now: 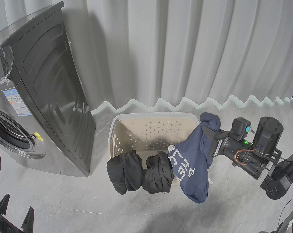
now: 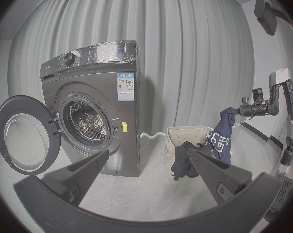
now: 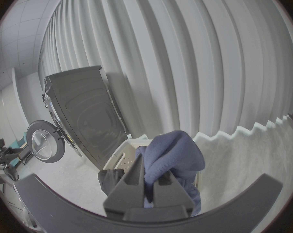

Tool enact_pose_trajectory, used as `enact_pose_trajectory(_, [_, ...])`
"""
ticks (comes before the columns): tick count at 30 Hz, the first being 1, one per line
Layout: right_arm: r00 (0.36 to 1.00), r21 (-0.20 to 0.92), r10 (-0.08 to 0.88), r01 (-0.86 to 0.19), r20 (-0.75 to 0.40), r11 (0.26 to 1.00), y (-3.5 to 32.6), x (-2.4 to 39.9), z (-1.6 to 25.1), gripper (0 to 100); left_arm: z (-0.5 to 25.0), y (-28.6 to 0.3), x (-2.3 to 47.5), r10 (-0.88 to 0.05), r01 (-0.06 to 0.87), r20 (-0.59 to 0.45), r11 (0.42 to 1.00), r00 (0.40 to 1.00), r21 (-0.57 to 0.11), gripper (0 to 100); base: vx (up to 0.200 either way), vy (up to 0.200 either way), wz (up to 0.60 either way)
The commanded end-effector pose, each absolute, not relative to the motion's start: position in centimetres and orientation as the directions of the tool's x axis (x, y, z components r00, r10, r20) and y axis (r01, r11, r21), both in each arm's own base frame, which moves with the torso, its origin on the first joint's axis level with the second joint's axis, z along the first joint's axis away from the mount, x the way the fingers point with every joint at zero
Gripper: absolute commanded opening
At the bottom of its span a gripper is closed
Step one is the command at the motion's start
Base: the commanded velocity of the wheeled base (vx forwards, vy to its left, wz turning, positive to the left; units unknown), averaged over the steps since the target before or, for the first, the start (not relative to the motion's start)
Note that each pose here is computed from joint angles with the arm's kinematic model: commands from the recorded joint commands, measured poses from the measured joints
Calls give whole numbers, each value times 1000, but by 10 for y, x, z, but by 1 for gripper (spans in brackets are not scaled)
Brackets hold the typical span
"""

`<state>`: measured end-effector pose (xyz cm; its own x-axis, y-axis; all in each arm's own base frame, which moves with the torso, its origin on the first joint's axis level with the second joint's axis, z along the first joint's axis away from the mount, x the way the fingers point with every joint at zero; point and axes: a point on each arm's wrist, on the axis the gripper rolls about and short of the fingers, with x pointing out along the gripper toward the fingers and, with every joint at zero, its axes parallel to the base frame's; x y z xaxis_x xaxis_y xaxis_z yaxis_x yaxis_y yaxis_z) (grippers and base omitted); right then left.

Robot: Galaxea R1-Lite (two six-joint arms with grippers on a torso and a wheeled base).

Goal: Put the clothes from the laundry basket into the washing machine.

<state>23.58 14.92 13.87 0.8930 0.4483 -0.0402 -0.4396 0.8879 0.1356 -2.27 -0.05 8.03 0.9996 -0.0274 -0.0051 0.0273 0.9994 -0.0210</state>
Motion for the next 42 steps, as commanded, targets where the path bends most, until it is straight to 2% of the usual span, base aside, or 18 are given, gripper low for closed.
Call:
enact_pose_trajectory(1, [884, 135, 467, -467, 34, 874, 149, 224, 159, 0, 75, 0, -23, -28, 28, -5, 999, 1000, -22, 100, 0, 0, 0])
enact_pose_trajectory(9, [885, 115, 453, -464, 108, 878, 144, 219, 178, 0, 75, 0, -23, -28, 28, -5, 999, 1000, -22, 100, 0, 0, 0])
enact_pose_trajectory(18, [917, 124, 356, -381, 182, 916, 140, 218, 202, 0, 75, 0, -23, -28, 27, -5, 999, 1000, -23, 100, 0, 0, 0])
enact_pose_trajectory(28, [924, 137, 321, -353, 209, 926, 138, 213, 212, 0, 76, 0, -23, -28, 28, -3, 999, 1000, -22, 100, 0, 0, 0])
enact_pose_trajectory(42, [920, 141, 320, -356, 226, 924, 138, 210, 216, 0, 75, 0, -23, -28, 27, -5, 999, 1000, -23, 100, -200, 0, 0])
